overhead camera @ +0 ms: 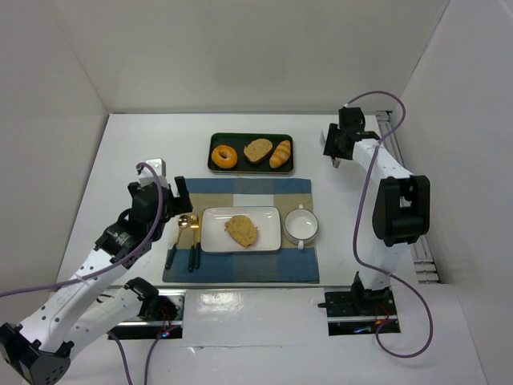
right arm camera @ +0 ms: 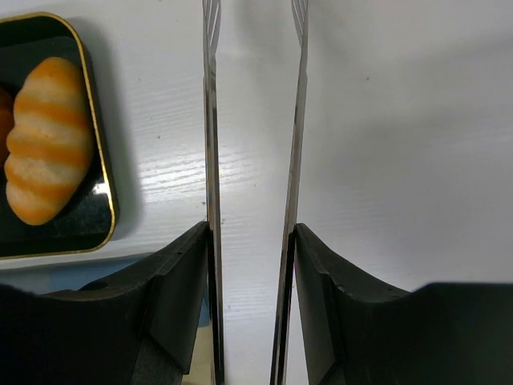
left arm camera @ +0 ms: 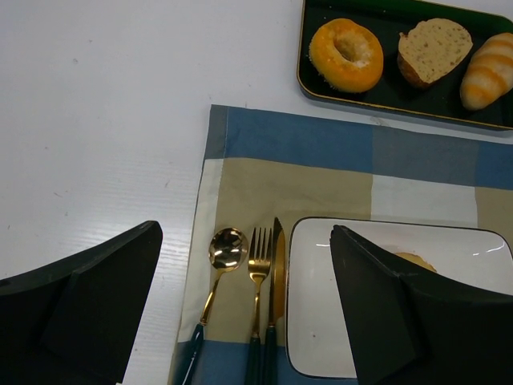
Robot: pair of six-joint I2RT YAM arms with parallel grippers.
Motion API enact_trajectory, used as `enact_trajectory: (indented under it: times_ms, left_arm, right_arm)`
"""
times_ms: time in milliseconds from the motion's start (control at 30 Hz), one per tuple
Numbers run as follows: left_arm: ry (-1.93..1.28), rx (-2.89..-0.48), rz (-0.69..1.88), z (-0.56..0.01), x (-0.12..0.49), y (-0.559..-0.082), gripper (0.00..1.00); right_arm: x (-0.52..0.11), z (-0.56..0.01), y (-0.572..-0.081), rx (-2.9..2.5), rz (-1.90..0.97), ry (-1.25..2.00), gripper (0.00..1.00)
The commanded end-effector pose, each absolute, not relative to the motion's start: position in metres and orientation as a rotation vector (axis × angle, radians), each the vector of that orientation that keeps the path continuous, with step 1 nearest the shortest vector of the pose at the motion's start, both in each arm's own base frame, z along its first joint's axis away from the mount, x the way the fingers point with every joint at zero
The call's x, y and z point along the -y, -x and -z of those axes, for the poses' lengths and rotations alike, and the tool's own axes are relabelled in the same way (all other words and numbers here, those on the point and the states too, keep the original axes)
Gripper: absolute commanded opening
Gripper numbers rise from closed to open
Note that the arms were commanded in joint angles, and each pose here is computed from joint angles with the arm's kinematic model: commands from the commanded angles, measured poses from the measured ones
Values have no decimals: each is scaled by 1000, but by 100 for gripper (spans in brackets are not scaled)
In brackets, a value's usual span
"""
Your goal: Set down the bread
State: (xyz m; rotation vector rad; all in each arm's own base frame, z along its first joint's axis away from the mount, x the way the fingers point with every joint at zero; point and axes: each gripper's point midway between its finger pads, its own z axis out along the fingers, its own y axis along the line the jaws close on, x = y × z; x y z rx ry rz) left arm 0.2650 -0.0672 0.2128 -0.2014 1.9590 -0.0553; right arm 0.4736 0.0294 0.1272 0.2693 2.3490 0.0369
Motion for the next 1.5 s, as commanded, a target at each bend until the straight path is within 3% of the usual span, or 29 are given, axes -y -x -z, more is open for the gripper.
enact_trajectory:
  times_ms: [0, 533, 1100, 1467]
  left_arm:
    - [204, -1916, 89, -228, 71, -270, 100]
    - [216, -1895, 92, -237, 70, -271, 100]
    - [206, -1876, 67, -244, 65, -271, 100]
    - [212, -1883, 68, -243, 64, -268, 100]
  right_arm:
    - [-31, -125, -482, -2338, -73, -278, 52]
    - [-50, -76, -455, -2560, -177, -215, 52]
    - [-38, -46, -449, -2645, -15, -243, 52]
    - [-32, -38, -447, -2631, 27, -316, 69]
